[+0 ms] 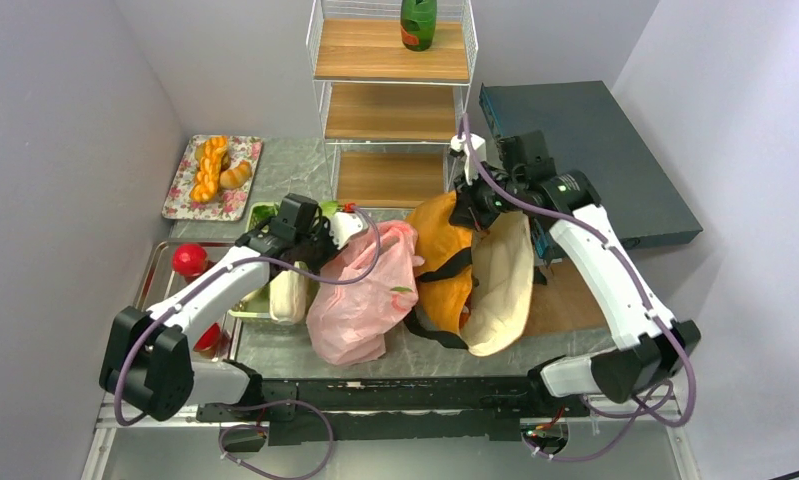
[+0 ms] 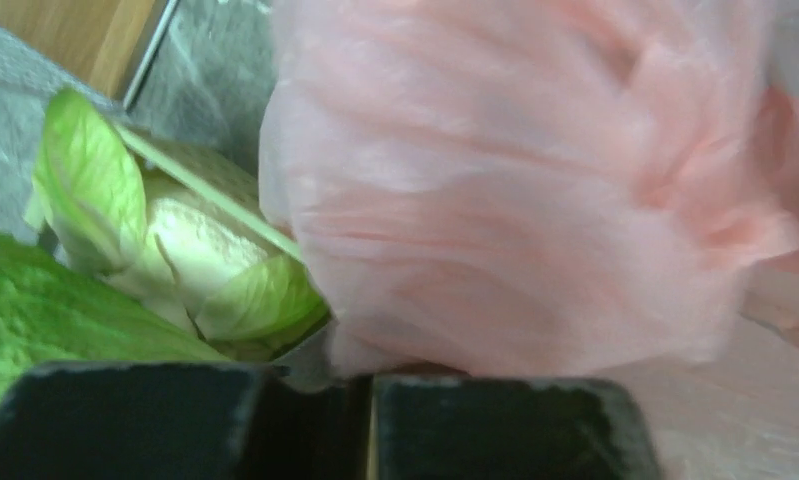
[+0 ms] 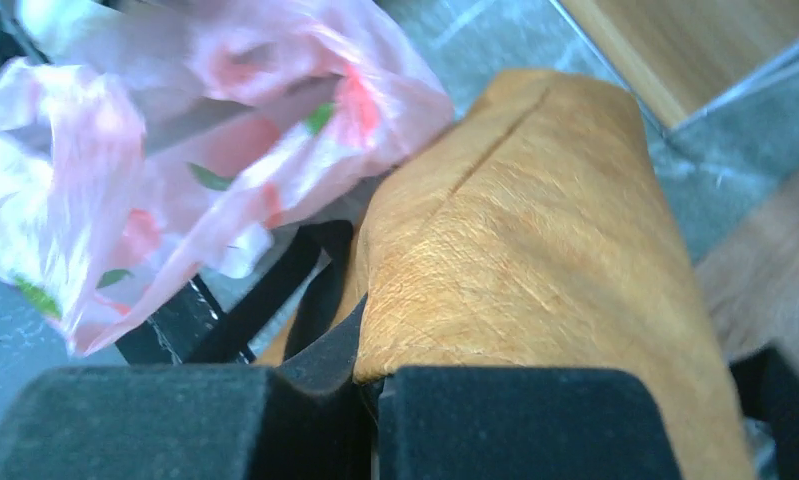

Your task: Untie the knot of the grocery bags and take out the mixed food

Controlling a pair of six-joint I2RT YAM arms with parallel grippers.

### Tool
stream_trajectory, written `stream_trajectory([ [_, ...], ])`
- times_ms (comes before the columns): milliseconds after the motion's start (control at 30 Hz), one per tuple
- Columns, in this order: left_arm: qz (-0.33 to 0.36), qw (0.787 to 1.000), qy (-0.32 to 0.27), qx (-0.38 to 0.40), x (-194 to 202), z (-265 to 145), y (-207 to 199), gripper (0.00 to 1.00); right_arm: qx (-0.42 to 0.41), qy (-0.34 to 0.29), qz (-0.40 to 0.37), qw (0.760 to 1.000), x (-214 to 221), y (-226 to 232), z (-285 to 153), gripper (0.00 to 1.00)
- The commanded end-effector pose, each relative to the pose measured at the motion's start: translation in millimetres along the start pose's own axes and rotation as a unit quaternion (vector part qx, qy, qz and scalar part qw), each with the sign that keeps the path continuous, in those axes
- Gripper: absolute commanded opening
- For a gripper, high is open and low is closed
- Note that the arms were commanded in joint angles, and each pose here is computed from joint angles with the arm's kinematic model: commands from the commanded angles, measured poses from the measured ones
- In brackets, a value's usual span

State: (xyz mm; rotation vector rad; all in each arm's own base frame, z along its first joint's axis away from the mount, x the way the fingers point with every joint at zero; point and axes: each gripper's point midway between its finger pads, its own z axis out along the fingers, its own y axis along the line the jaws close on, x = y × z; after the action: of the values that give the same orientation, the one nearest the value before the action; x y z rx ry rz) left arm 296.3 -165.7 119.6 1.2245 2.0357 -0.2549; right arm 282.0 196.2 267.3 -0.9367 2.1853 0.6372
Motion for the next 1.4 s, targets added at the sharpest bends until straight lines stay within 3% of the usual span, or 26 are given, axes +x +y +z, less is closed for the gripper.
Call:
stream_trajectory([
  [0,0.012,0.999,-0.048,0.008,-40.2,-1.4,9.9,0.16,-0.060,-0.136,-0.059,0.987,-58.9,33.9,-25.4,0.00],
  [100,-0.028,0.992,-0.116,0.038,-64.5,-21.7,8.7,0.43,-0.081,-0.137,-0.060,0.985,-60.5,41.7,-12.4,0.00],
  [233,-0.025,0.988,-0.145,0.039,-75.0,-36.1,11.5,0.52,-0.078,-0.159,-0.081,0.981,-71.5,51.3,12.8,0.00],
  [367,-0.074,0.987,-0.143,0.028,-74.8,-45.9,27.4,0.76,-0.092,-0.158,-0.109,0.977,-72.4,66.0,42.1,0.00],
  [433,-0.113,0.977,-0.180,0.031,-87.0,-68.4,42.9,0.88,-0.103,-0.147,-0.114,0.977,-67.8,70.5,54.1,0.00],
  [500,-0.100,0.968,-0.225,0.036,-110.6,-95.4,47.0,0.99,-0.109,-0.147,-0.103,0.978,-66.3,70.9,61.4,0.00],
  [667,0.008,0.948,-0.319,0.008,-148.8,-145.3,39.2,1.00,-0.156,-0.159,-0.110,0.969,-69.1,83.5,70.5,0.07],
  [800,0.060,0.952,-0.301,0.023,-142.8,-146.9,24.8,0.99,-0.183,-0.160,-0.170,0.955,-80.6,90.5,66.4,0.44],
  [867,0.053,0.950,-0.308,-0.008,-150.8,-157.5,36.3,0.99,-0.182,-0.151,-0.194,0.952,-84.0,90.5,59.9,0.52],
  [1033,0.141,0.915,-0.378,0.014,-200.5,-202.9,13.9,0.99,-0.153,-0.133,-0.197,0.959,-74.3,83.6,36.3,0.60],
  [1133,0.228,0.901,-0.367,0.039,-210.0,-200.6,-13.5,0.99,-0.115,-0.135,-0.166,0.970,-69.1,68.0,11.2,0.61],
  [1267,0.279,0.889,-0.359,0.058,-217.9,-192.0,-28.8,0.99,-0.051,-0.132,-0.154,0.978,-57.9,50.2,-13.7,0.59],
  [1367,0.340,0.863,-0.368,0.062,-230.8,-187.3,-46.5,0.99,-0.016,-0.106,-0.147,0.983,-38.7,39.5,-16.3,0.52],
])
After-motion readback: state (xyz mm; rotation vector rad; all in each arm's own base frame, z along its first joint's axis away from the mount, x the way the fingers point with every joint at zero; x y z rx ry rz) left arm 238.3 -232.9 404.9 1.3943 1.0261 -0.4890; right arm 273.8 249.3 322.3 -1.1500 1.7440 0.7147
